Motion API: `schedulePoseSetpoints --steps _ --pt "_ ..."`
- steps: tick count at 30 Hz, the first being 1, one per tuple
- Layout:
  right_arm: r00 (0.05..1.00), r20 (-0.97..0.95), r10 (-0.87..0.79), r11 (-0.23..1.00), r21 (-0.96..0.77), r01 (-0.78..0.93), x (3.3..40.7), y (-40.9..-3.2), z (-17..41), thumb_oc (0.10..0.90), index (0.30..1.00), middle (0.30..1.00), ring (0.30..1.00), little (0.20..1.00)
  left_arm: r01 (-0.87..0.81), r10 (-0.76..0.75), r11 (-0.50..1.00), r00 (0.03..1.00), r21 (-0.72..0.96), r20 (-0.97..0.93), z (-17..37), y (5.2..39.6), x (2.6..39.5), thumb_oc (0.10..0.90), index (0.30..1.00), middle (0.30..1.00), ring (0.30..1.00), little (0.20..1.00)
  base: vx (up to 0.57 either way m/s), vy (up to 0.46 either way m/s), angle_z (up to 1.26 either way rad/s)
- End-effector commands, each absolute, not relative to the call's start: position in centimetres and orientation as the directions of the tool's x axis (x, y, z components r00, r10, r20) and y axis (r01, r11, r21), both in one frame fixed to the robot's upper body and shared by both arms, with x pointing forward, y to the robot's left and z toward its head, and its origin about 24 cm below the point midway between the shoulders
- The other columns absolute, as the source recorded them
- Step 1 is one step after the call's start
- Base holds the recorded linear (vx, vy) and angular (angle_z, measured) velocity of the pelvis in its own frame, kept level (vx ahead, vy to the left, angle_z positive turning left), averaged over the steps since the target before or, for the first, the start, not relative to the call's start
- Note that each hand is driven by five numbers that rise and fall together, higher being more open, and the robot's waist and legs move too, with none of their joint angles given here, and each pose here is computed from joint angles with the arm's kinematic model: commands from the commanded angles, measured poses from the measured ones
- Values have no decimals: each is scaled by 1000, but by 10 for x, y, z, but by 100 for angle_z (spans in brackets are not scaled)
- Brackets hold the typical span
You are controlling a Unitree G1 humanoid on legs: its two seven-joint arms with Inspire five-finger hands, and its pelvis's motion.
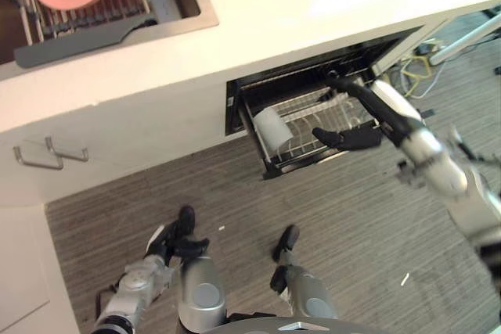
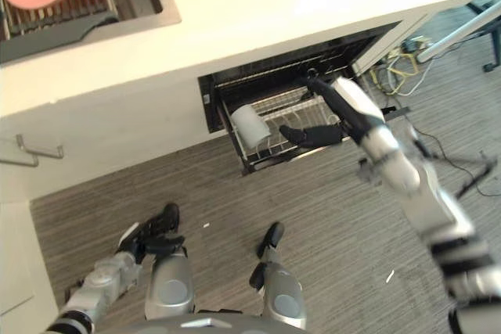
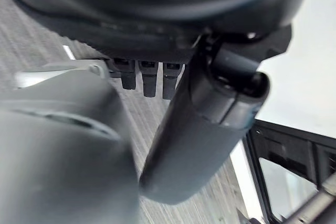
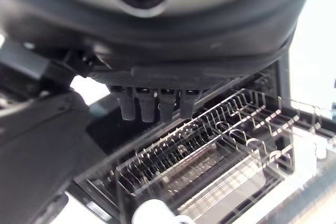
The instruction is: Place the dishes in the dishwasher.
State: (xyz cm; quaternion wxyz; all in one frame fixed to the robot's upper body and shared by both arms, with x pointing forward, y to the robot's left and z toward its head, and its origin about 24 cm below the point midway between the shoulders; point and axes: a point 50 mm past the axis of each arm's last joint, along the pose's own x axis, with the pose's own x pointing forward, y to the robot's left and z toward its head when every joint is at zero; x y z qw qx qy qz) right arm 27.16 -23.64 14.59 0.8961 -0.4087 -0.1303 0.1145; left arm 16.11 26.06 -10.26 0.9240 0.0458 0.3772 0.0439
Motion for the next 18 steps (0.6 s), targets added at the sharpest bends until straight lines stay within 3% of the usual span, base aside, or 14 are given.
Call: schedulePoseSetpoints --steps 1,4,5,8,10,12,14,15,18 --pt "900 367 235 798 -601 37 259 -254 175 800 900 900 900 900 31 136 981 601 194 -787 -129 251 133 800 900 900 900 900 68 5 -6" --pt "892 426 153 891 -450 62 243 -253 164 800 900 900 900 900 10 177 976 550 218 -816 -138 252 124 800 900 900 900 900 113 16 2" --pt "874 480 80 968 -245 46 236 -245 153 800 900 900 900 900 -23 204 974 510 223 -836 -144 249 114 800 900 900 900 900 91 34 -1" --pt "859 508 61 989 -146 16 233 -240 153 800 900 900 900 900 -32 211 974 495 225 -843 -147 248 111 800 900 900 900 900 42 12 -14" --pt "820 571 -40 987 150 -56 228 -228 147 800 900 900 900 900 -45 217 974 457 221 -863 -153 239 101 800 900 900 900 900 63 18 0" --pt "800 594 -91 952 289 -106 229 -221 147 800 900 900 900 900 -43 230 971 442 235 -867 -156 238 95 800 900 900 900 900 39 0 10" --pt "796 599 -87 940 315 -135 230 -217 146 800 900 900 900 900 -5 243 964 431 266 -869 -157 239 89 800 900 900 900 900 39 -21 6" --pt "804 592 -46 961 246 -127 234 -214 148 800 900 900 900 900 72 246 951 410 300 -878 -159 239 81 800 900 900 900 900 42 -26 3" --pt "794 608 -1 971 190 -144 234 -210 155 800 900 900 900 900 41 268 952 364 303 -892 -162 242 66 800 900 900 900 900 32 -44 6"
